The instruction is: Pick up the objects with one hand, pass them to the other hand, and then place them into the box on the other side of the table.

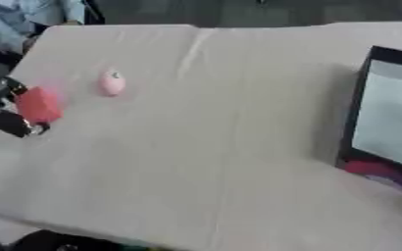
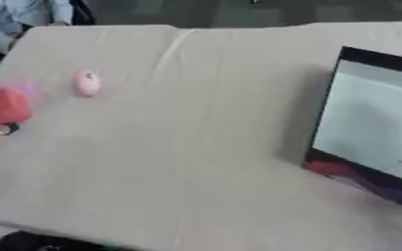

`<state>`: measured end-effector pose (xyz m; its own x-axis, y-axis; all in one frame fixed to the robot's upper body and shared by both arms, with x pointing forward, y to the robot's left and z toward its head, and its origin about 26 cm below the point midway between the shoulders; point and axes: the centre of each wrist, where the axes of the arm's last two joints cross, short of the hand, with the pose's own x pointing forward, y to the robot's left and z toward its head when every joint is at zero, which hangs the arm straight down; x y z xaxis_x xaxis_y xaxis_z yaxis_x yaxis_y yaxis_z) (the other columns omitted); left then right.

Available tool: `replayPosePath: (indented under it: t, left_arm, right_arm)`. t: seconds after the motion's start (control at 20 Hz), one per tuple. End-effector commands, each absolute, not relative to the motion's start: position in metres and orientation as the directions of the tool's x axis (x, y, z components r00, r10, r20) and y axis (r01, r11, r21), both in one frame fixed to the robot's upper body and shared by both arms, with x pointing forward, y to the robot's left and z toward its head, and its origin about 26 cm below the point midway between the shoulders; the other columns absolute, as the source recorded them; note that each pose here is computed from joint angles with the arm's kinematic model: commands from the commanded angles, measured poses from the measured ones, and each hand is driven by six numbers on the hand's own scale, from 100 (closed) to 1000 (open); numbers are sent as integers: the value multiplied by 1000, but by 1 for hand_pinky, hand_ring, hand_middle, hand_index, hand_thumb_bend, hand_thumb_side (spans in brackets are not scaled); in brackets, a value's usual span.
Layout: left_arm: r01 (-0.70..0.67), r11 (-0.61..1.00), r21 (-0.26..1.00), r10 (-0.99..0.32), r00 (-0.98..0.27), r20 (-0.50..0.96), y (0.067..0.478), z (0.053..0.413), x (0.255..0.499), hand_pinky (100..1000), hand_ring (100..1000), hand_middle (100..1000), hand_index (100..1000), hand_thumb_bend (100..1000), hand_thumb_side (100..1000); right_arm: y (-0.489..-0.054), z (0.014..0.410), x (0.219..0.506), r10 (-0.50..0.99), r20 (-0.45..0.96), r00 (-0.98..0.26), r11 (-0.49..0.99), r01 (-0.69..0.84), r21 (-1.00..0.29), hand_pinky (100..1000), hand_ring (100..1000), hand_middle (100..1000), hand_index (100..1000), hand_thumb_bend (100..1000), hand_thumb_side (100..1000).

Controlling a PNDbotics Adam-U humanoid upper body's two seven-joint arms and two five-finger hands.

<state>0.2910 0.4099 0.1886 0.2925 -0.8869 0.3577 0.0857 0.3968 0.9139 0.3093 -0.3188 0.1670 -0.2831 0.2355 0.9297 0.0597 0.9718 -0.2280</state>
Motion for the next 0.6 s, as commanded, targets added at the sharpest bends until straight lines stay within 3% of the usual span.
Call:
replayPosePath:
  t: [0.05, 0.35, 0.6]
  left_arm:
    - [-8, 366, 930, -911, 201, 360, 395, 218, 290, 804, 760, 649, 536, 268, 100]
    - [-50, 427, 903, -899, 83, 429, 366, 222, 295, 793, 728, 627, 532, 204, 100]
    - [-47, 479, 876, -878, -23, 479, 342, 221, 304, 776, 714, 617, 529, 167, 100]
  right_arm:
    - [-322, 182, 309, 257, 909, -327, 966, 72, -248, 1000, 1000, 961, 1000, 100, 860]
    - [-307, 212, 309, 241, 868, -434, 963, 0, -268, 1000, 1000, 967, 1000, 100, 773]
    - [-283, 248, 302, 270, 801, -535, 922, -97, -375, 1000, 1000, 960, 1000, 100, 692]
